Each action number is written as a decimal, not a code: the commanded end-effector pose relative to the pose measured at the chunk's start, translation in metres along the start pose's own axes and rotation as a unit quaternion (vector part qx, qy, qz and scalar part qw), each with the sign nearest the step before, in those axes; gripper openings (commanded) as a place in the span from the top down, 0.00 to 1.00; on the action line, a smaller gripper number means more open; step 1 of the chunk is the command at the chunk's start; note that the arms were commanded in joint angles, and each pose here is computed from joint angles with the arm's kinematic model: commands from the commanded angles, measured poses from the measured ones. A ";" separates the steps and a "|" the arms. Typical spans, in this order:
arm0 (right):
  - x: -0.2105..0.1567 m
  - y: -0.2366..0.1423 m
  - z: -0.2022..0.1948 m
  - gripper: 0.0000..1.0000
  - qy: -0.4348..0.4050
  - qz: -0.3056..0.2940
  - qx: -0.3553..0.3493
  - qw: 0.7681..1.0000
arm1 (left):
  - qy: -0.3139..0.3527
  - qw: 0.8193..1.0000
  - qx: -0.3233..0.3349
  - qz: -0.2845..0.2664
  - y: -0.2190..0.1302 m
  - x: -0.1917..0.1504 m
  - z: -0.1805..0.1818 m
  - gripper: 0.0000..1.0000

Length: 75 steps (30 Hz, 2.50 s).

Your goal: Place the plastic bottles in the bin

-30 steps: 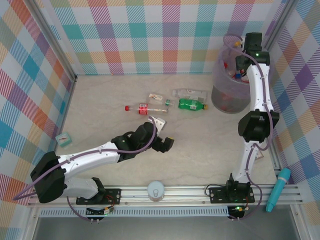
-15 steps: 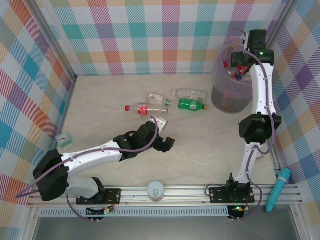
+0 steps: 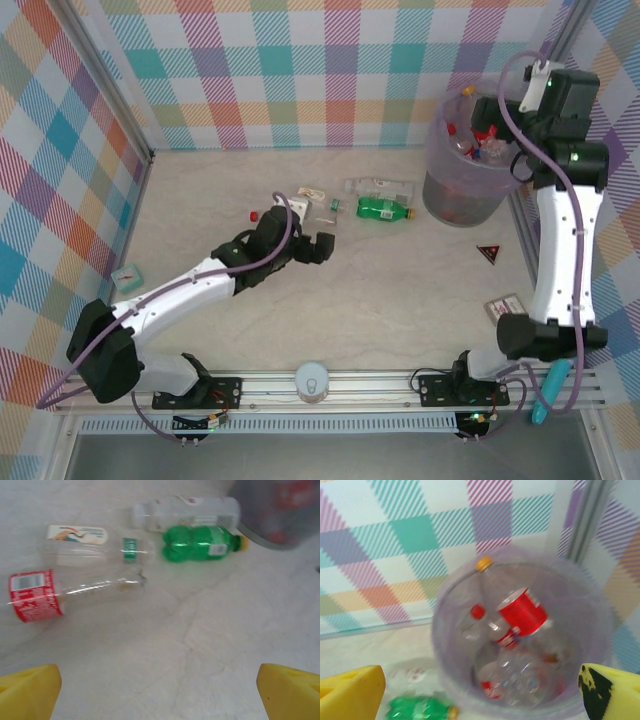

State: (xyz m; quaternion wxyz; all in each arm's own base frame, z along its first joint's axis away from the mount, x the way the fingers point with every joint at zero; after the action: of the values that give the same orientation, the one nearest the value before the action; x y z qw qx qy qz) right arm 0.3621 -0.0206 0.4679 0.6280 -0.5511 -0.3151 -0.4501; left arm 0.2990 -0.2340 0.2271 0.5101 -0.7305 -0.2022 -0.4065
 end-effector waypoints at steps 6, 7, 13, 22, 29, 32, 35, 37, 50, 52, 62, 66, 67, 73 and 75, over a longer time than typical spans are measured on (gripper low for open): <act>-0.056 -0.029 0.034 0.02 0.089 0.031 0.153 0.984 | -0.202 0.974 0.093 0.050 0.046 0.002 0.077 0.00; -0.066 -0.032 0.034 0.02 0.094 0.038 0.157 0.982 | -0.242 0.966 0.085 0.037 0.055 0.006 0.085 0.01; -0.119 -0.050 0.026 0.02 0.115 0.070 0.152 0.979 | -0.425 0.900 0.091 0.016 0.100 -0.011 0.125 0.02; -0.160 -0.076 0.025 0.02 0.119 0.112 0.162 0.973 | -0.513 0.853 0.101 0.012 0.162 -0.029 0.140 0.03; -0.159 -0.101 0.029 0.02 0.116 0.101 0.179 0.972 | -0.555 0.825 0.105 0.011 0.188 -0.055 0.148 0.11; -0.162 -0.103 0.029 0.02 0.117 0.103 0.178 0.972 | -0.559 0.822 0.108 0.012 0.191 -0.062 0.149 0.18; -0.167 -0.100 0.027 0.02 0.121 0.110 0.173 0.971 | -0.562 0.819 0.113 0.012 0.190 -0.068 0.151 0.26; -0.172 -0.098 0.026 0.02 0.124 0.117 0.173 0.970 | -0.561 0.820 0.114 0.008 0.187 -0.070 0.152 0.29; -0.187 -0.089 0.029 0.03 0.152 0.142 0.189 0.960 | -0.438 0.899 0.005 -0.026 0.147 -0.009 0.123 0.38; -0.189 -0.087 0.030 0.03 0.157 0.147 0.195 0.957 | -0.406 0.913 -0.016 -0.029 0.138 0.000 0.116 0.40; -0.190 -0.075 0.052 0.03 0.180 0.167 0.262 0.933 | -0.089 0.959 -0.253 -0.089 0.072 0.043 0.033 0.48; -0.191 -0.068 0.074 0.04 0.167 0.181 0.298 0.922 | 0.012 0.948 -0.303 -0.096 0.047 0.041 0.002 0.46; -0.191 -0.066 0.081 0.04 0.162 0.184 0.308 0.919 | 0.031 0.946 -0.310 -0.094 0.043 0.039 -0.004 0.46; -0.194 -0.037 0.109 0.05 0.141 0.211 0.327 0.910 | 0.132 0.936 -0.309 -0.103 0.021 0.026 -0.029 0.46; -0.198 -0.028 0.123 0.06 0.133 0.222 0.340 0.904 | 0.149 0.934 -0.310 -0.101 0.016 0.023 -0.036 0.46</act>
State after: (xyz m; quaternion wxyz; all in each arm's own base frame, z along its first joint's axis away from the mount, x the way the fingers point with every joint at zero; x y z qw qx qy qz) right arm 0.2587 0.1293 0.3116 0.8968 -0.3178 -0.1994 -0.2344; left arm 0.3260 -0.2729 0.2389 0.2378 -0.7949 -0.0940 -0.5503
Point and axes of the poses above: each hand's point on the last joint's axis, 136 mm out from that joint toward the fingers, its own y axis out along the fingers, its own z axis along the line the jaws close on, x = y × z, the point moved 4 cm from there along -y, back along the fingers, and after that the axes turned 5 degrees about y, right-handed, at the moved point
